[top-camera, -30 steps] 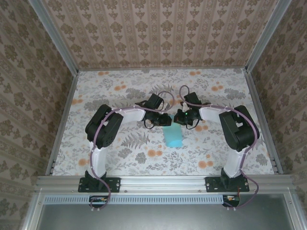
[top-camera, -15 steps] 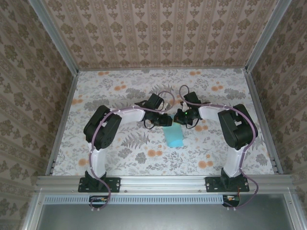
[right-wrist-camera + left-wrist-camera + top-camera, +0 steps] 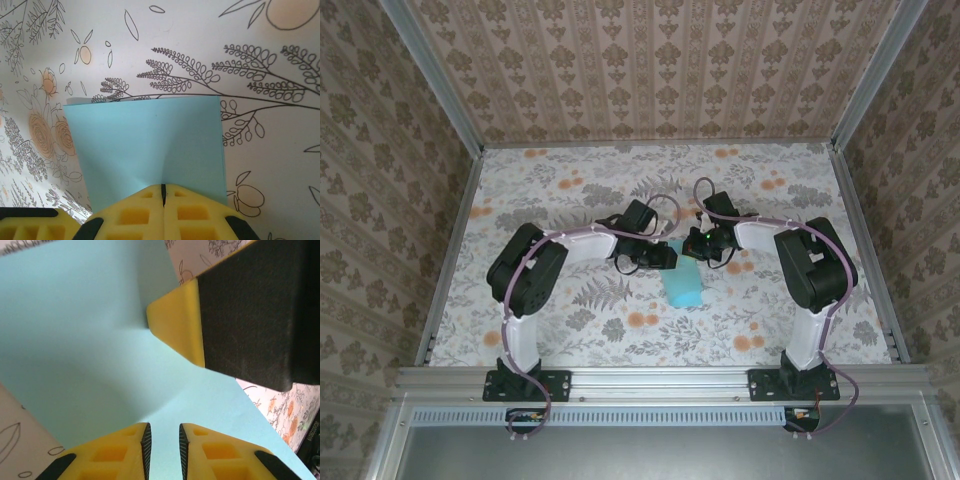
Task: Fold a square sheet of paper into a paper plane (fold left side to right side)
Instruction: First fold the square sheet of paper in half at the center of the table.
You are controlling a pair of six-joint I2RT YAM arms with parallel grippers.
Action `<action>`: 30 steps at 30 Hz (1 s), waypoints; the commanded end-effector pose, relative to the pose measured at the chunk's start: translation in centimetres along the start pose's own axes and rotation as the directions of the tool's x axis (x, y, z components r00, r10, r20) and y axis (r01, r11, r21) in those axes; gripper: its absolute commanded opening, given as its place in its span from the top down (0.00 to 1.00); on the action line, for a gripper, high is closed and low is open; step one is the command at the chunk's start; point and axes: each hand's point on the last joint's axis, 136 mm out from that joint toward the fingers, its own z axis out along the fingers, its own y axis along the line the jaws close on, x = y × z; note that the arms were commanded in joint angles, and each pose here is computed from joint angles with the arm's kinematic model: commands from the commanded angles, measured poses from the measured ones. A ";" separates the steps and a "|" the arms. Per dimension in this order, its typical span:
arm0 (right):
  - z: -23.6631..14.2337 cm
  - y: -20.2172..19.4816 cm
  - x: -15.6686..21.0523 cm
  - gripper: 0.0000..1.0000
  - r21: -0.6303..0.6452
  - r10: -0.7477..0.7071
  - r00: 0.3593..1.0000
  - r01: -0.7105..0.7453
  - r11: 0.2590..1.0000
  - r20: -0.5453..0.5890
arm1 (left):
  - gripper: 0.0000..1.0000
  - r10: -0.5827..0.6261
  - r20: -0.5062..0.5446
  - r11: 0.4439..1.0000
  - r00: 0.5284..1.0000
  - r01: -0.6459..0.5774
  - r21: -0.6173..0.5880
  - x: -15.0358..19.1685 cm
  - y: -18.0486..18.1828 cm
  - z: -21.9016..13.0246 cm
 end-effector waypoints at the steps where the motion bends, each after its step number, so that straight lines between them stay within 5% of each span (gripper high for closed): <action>1: 1.4 -3.5 2.7 0.95 0.129 0.055 0.996 -0.045 0.991 -0.074 | 0.76 -0.020 -0.046 1.000 0.999 0.021 0.023 1.5 0.0 1.0; 30: 1.5 -4.3 2.8 0.95 0.176 0.070 0.994 -0.054 0.983 -0.082 | 0.83 0.056 -0.157 0.998 0.986 -0.054 0.016 8.0 -0.7 0.2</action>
